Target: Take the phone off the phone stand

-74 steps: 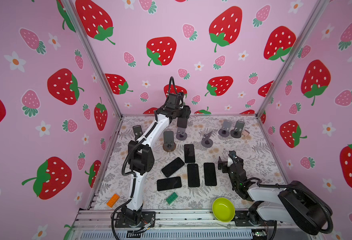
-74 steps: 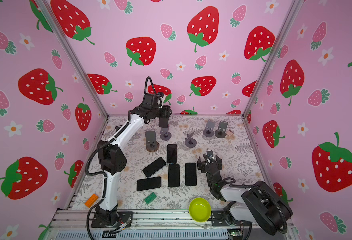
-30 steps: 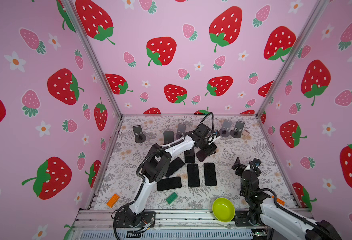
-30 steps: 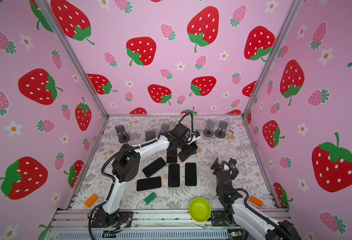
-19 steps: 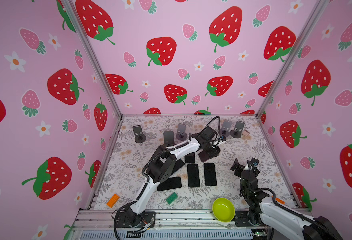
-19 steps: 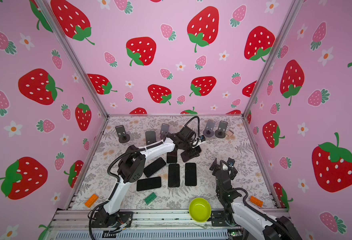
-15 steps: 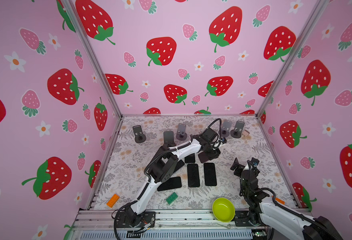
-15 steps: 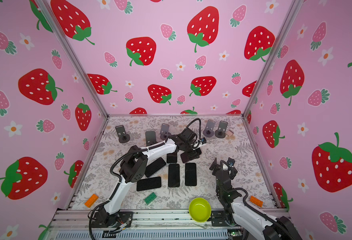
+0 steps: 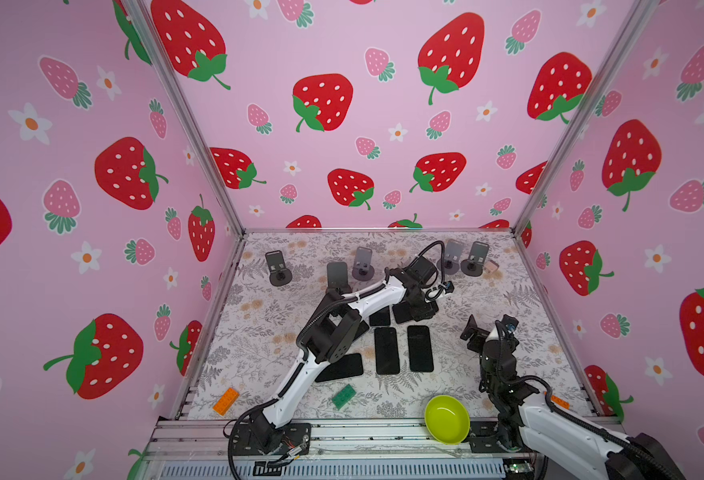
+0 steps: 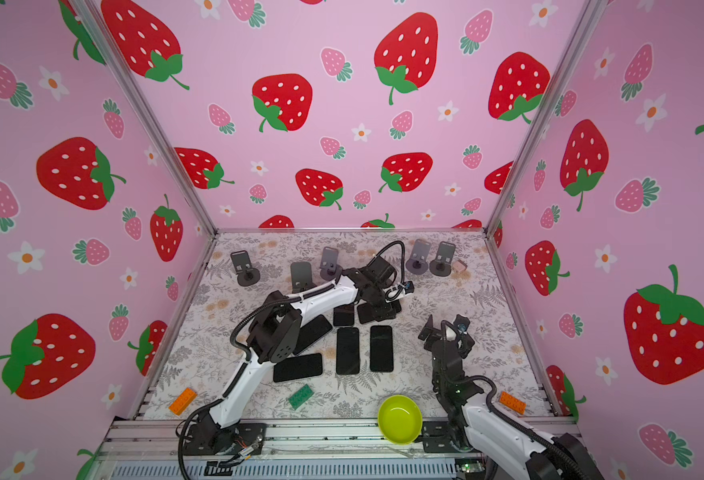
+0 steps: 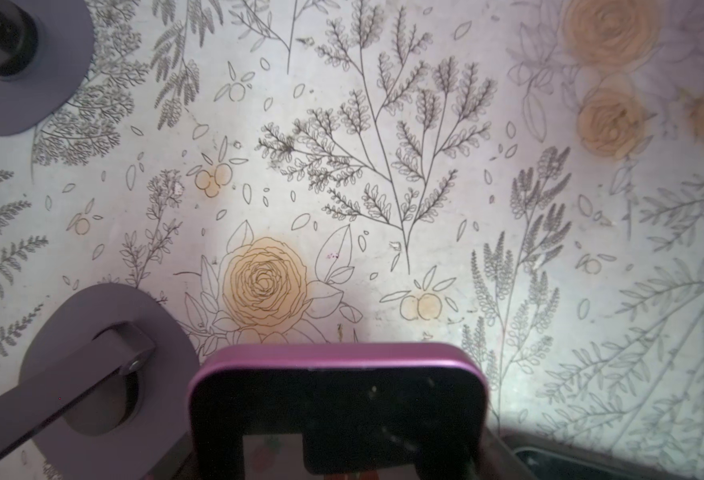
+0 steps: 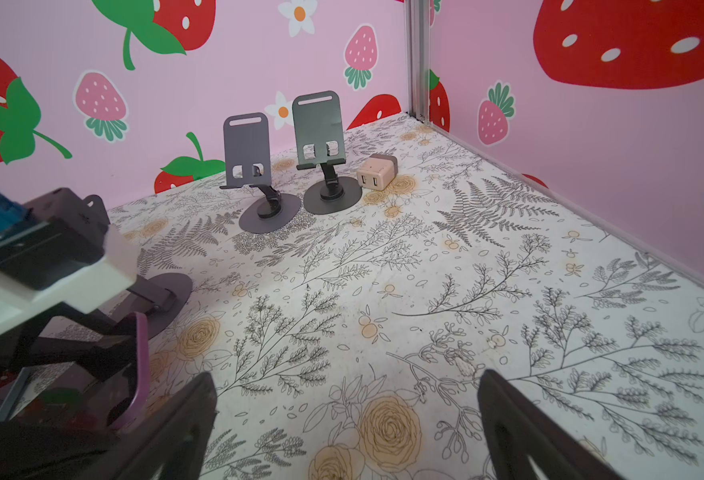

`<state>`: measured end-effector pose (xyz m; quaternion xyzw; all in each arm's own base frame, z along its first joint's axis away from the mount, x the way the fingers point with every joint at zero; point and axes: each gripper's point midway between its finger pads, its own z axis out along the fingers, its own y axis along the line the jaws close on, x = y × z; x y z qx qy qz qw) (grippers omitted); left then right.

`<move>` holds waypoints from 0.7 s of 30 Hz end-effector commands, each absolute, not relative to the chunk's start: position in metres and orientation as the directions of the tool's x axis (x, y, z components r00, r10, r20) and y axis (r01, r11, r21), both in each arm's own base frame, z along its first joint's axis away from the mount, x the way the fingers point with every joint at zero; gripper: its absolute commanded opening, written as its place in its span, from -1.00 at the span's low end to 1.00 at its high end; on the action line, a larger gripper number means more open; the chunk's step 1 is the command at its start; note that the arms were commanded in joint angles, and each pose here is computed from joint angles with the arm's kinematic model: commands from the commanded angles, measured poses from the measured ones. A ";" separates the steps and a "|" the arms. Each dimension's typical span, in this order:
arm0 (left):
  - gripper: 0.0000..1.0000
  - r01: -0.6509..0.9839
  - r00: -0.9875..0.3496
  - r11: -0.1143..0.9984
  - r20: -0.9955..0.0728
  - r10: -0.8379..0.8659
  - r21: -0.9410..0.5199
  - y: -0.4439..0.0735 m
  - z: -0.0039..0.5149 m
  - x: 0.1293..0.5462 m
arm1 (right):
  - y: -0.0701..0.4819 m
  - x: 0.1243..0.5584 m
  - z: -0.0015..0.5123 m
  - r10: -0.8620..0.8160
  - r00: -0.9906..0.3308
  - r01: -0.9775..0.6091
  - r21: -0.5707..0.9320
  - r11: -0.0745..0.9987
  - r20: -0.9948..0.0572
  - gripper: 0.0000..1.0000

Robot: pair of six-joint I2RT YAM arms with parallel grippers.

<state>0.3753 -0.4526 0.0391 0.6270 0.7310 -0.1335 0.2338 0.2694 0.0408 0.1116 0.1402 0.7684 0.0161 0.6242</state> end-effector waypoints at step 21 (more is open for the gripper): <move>0.55 0.994 0.005 0.037 -0.381 0.925 0.103 -0.454 0.002 0.355 | 0.039 0.269 0.116 0.259 -0.148 0.187 0.230 0.955 -0.954 0.99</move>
